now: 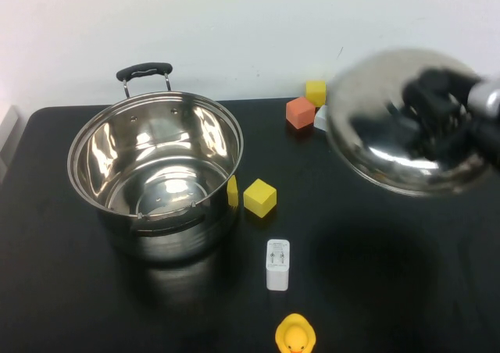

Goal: Cover the pot
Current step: Place the pot lid on the pot

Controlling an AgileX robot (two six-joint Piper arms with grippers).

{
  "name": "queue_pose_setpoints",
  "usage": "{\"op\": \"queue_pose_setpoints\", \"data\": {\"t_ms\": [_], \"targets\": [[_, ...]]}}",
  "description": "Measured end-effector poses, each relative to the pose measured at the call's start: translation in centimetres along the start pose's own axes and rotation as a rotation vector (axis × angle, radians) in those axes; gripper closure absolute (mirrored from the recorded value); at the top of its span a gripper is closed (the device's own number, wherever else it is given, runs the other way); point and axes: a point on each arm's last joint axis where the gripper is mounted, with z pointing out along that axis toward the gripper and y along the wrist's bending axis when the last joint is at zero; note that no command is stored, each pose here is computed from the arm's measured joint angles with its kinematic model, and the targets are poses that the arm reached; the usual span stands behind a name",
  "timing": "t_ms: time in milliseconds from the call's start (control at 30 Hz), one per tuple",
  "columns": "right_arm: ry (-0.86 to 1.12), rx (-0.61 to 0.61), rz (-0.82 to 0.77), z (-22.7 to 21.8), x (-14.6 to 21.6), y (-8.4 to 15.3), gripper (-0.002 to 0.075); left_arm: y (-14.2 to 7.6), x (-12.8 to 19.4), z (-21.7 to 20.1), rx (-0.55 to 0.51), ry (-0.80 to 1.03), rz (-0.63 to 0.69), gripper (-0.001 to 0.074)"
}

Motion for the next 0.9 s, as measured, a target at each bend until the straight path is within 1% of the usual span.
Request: {"op": "queue_pose_setpoints", "data": {"t_ms": [67, 167, 300, 367, 433, 567, 667, 767, 900], "targets": [[-0.002, -0.103, 0.016, 0.3, -3.3, 0.8, 0.0371, 0.0, 0.0, 0.0, 0.000, 0.000, 0.000, 0.0737], [0.016, -0.231, 0.009, 1.2, -7.0, 2.5, 0.0371, 0.0, 0.0, 0.0, 0.000, 0.000, 0.000, 0.0737], [0.016, -0.373, -0.028, 3.7, -10.5, 5.7, 0.0371, 0.0, 0.0, 0.0, 0.000, 0.000, 0.000, 0.0736], [0.003, -0.435, -0.034, 5.4, -11.6, 7.9, 0.0372, 0.0, 0.0, 0.0, 0.000, 0.000, 0.000, 0.0737], [-0.008, -0.491, -0.045, 7.3, -11.9, 10.2, 0.0372, 0.0, 0.0, 0.0, 0.000, 0.000, 0.000, 0.0737], [-0.008, -0.587, -0.049, 11.0, -10.5, 14.3, 0.0372, 0.0, 0.0, 0.0, 0.000, 0.000, 0.000, 0.0737], [-0.011, -0.626, -0.049, 13.7, -9.2, 16.5, 0.0372, 0.0, 0.0, 0.0, 0.000, 0.000, 0.000, 0.0737], [0.001, -0.648, -0.043, 16.0, -7.2, 18.1, 0.0372, 0.0, 0.0, 0.0, 0.000, 0.000, 0.000, 0.0737], [0.045, -0.627, -0.007, 18.2, -6.0, 18.5, 0.0372, 0.0, 0.0, 0.0, 0.000, 0.000, 0.000, 0.0737]]}}
